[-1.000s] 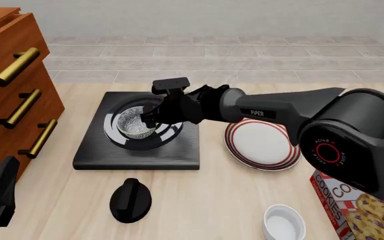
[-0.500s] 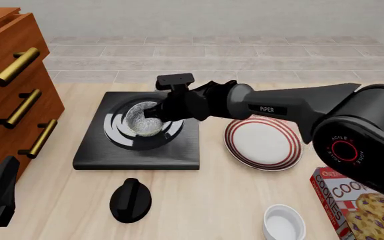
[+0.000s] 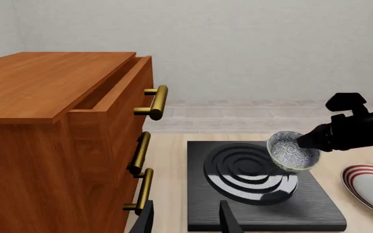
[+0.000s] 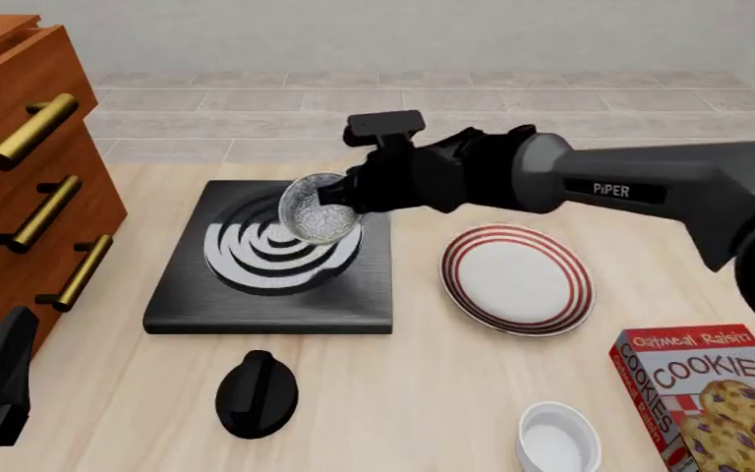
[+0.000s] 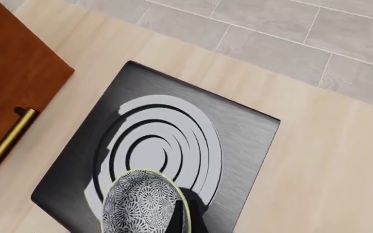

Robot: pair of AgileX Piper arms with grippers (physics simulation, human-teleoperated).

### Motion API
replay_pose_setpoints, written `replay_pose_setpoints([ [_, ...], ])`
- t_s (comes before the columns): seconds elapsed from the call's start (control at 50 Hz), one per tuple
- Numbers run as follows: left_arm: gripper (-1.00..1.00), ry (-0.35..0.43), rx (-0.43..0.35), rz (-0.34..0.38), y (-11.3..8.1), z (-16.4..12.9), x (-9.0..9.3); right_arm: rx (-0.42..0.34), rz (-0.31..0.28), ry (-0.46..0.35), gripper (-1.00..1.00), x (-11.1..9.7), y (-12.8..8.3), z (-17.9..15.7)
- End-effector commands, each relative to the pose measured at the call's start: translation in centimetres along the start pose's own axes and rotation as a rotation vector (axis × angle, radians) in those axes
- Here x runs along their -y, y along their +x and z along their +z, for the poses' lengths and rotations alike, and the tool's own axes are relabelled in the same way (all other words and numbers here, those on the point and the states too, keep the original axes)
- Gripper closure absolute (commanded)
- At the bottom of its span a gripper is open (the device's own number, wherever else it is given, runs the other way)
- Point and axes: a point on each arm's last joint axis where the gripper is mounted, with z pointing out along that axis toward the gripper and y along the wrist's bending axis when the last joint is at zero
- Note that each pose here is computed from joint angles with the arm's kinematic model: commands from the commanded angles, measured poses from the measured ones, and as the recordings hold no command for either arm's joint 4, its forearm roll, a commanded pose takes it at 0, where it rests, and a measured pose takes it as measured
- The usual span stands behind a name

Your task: Pick the akita bowl on the stove and place it on the plate.

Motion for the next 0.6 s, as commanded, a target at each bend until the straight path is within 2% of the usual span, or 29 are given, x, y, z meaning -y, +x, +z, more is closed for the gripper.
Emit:
replay_pose_setpoints([
  [0.02, -1.0, 0.0, 0.0, 0.0, 0.0, 0.0, 0.0, 0.045, 0.018, 0.006, 1.0, 0.7, -0.9, -2.7],
  [0.6, -1.0, 0.0, 0.0, 0.0, 0.0, 0.0, 0.0, 0.115, 0.078, 0.027, 1.0, 2.6, 0.4, -8.6],
])
